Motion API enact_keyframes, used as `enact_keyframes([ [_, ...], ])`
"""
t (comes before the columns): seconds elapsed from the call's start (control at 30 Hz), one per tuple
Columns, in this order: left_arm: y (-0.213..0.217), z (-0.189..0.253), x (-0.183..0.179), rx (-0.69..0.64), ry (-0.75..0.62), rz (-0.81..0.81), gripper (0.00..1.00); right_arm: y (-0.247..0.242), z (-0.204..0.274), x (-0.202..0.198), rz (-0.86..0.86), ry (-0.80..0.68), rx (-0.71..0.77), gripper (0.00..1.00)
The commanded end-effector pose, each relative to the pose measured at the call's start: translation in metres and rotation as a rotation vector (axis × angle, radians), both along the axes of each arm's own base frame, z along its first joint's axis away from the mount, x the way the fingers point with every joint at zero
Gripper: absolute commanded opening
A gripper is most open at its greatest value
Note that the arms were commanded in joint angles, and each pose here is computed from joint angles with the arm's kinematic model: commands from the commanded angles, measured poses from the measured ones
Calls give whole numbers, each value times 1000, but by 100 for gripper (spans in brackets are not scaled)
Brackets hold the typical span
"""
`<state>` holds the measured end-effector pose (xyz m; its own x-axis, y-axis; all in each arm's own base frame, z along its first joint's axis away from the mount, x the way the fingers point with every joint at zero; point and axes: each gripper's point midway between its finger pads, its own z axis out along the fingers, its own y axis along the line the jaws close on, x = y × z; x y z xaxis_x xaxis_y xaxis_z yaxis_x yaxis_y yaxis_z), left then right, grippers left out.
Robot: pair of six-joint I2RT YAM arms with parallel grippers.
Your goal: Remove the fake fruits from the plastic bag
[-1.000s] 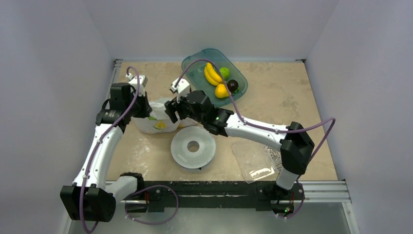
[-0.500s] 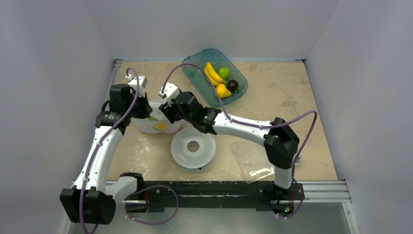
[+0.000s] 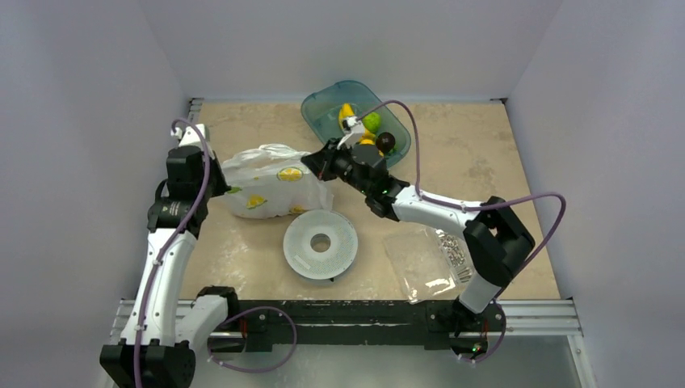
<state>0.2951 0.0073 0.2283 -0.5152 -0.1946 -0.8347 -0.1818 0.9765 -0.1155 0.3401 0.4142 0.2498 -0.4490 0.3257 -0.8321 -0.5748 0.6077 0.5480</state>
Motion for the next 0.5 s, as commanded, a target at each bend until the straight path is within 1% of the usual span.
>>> enact_keyframes([
  [0.0, 47, 19, -14, 86, -86, 236, 0, -12, 26, 18, 52, 143, 372, 1],
  [0.1, 42, 25, -16, 75, -143, 212, 0, 1, 19, 16, 137, 193, 389, 1],
  [0.17, 34, 26, -13, 61, -156, 157, 0, 5, 16, 19, 144, 176, 361, 1],
  [0.2, 28, 27, -11, 52, -154, 124, 2, 4, 11, 21, 135, 174, 335, 1],
  [0.23, 22, 27, -8, 42, -154, 83, 9, 2, 8, 20, 129, 171, 317, 1],
  [0.3, 5, 27, -5, 16, -164, -16, 29, -2, 4, 16, 127, 154, 292, 2],
  [0.47, -26, 37, -3, -22, -226, -206, 66, -12, -3, 9, 124, 114, 202, 5],
])
